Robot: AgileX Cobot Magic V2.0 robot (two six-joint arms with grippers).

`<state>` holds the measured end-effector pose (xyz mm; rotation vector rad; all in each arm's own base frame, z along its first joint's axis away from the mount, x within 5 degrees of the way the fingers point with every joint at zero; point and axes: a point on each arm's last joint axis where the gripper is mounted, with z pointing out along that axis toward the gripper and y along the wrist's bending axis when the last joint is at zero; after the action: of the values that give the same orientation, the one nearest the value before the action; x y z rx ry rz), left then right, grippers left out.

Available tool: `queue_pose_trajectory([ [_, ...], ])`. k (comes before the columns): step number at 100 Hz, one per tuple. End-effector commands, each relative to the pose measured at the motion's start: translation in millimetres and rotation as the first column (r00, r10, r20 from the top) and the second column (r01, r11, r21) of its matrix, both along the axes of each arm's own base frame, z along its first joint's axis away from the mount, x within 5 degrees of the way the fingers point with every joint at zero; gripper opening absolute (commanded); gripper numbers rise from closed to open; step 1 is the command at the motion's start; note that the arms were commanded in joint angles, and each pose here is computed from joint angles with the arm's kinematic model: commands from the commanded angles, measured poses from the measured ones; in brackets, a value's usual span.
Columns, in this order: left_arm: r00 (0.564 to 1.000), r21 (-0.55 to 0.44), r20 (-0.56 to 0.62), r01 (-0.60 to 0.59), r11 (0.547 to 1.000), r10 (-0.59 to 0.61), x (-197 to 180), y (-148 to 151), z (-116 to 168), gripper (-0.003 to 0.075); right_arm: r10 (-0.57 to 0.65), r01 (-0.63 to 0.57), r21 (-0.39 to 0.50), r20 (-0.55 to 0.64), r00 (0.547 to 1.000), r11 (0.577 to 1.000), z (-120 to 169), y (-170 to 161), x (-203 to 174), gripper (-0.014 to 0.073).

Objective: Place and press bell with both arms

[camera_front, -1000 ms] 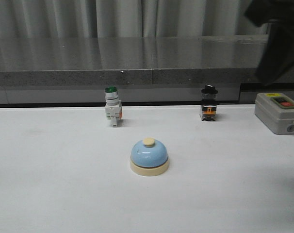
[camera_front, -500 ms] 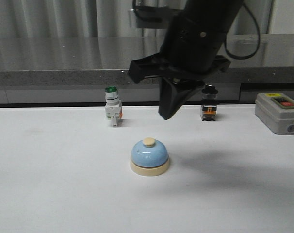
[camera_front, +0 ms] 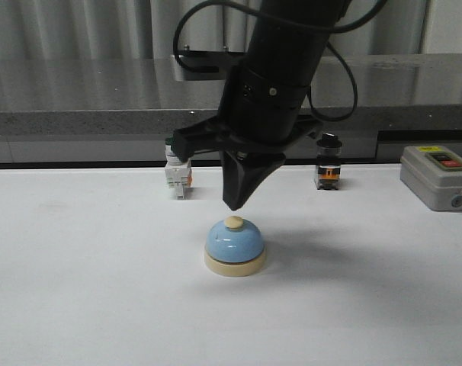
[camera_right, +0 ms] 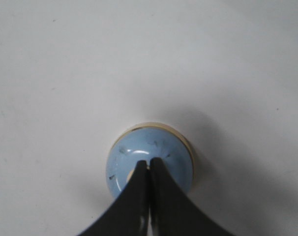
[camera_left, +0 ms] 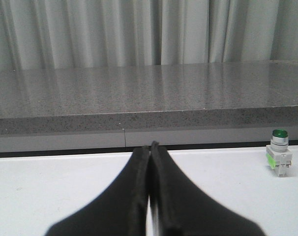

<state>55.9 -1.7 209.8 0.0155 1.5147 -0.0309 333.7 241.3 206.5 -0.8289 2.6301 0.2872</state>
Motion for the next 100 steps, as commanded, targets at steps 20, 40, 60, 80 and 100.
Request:
queue_pose_trajectory([
  [20,0.998,-0.012,0.07,-0.003,1.0,0.004,-1,0,-5,-0.002,-0.007,0.005,0.04,0.045,0.999,0.999,14,4,5,-0.006],
  [40,0.998,-0.012,0.07,-0.003,1.0,0.004,-1,0,-5,-0.002,-0.005,0.0,0.063,0.087,0.996,0.998,40,1,3,-0.006],
  [60,0.998,-0.012,0.07,-0.003,1.0,0.004,-1,0,-5,-0.002,-0.046,0.024,0.115,0.196,0.979,0.993,85,-21,0,-0.006],
  [80,0.998,-0.012,0.07,-0.003,1.0,0.004,-1,0,-5,-0.002,-0.175,0.127,0.177,0.288,0.942,0.976,132,-75,-2,-0.006],
  [100,0.998,-0.012,0.07,-0.003,1.0,0.004,-1,0,-5,-0.002,-0.331,0.263,0.225,0.36,0.872,0.938,156,-142,-23,-0.006],
])
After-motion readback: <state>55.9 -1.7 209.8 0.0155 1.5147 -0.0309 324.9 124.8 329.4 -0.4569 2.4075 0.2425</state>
